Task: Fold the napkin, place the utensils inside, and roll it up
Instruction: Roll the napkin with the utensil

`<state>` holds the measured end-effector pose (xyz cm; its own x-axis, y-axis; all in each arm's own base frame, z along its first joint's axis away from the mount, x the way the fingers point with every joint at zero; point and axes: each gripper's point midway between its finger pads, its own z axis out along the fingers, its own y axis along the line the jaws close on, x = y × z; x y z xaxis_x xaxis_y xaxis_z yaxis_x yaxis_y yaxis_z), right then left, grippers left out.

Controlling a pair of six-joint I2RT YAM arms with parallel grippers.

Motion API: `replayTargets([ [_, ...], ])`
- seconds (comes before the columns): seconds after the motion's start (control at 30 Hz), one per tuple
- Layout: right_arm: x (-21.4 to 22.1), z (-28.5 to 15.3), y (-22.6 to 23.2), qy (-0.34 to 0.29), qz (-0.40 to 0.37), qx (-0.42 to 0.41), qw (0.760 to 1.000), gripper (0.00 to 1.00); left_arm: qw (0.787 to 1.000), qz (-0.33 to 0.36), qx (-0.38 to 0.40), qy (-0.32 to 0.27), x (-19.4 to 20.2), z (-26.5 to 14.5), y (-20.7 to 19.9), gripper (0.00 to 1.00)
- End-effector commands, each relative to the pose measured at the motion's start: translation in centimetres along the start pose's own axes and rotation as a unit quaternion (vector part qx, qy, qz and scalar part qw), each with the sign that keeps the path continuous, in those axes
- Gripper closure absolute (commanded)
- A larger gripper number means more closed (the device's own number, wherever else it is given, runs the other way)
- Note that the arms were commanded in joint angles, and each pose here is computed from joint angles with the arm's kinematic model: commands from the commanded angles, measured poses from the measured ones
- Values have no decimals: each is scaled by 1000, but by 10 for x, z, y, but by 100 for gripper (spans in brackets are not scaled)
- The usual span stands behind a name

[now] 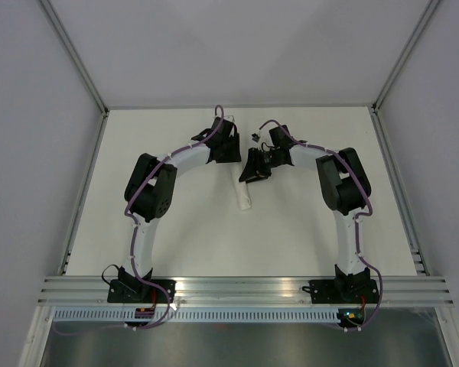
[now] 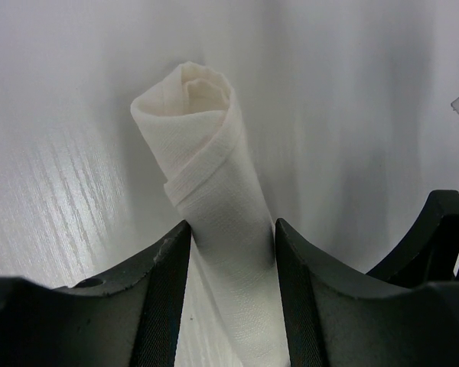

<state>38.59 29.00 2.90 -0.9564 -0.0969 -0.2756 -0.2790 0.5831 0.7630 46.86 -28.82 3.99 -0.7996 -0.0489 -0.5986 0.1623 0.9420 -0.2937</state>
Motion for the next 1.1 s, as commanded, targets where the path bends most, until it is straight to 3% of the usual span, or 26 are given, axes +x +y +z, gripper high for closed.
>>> replayTargets([
  [0.0, -17, -19, 25, -27, -17, -5, 999, 55, 999, 24, 22, -8, -12, -1, -12, 47],
  [1.07, -29, -34, 17, -37, -52, 39, 997, 54, 998, 45, 34, -31, -33, -21, -20, 41],
])
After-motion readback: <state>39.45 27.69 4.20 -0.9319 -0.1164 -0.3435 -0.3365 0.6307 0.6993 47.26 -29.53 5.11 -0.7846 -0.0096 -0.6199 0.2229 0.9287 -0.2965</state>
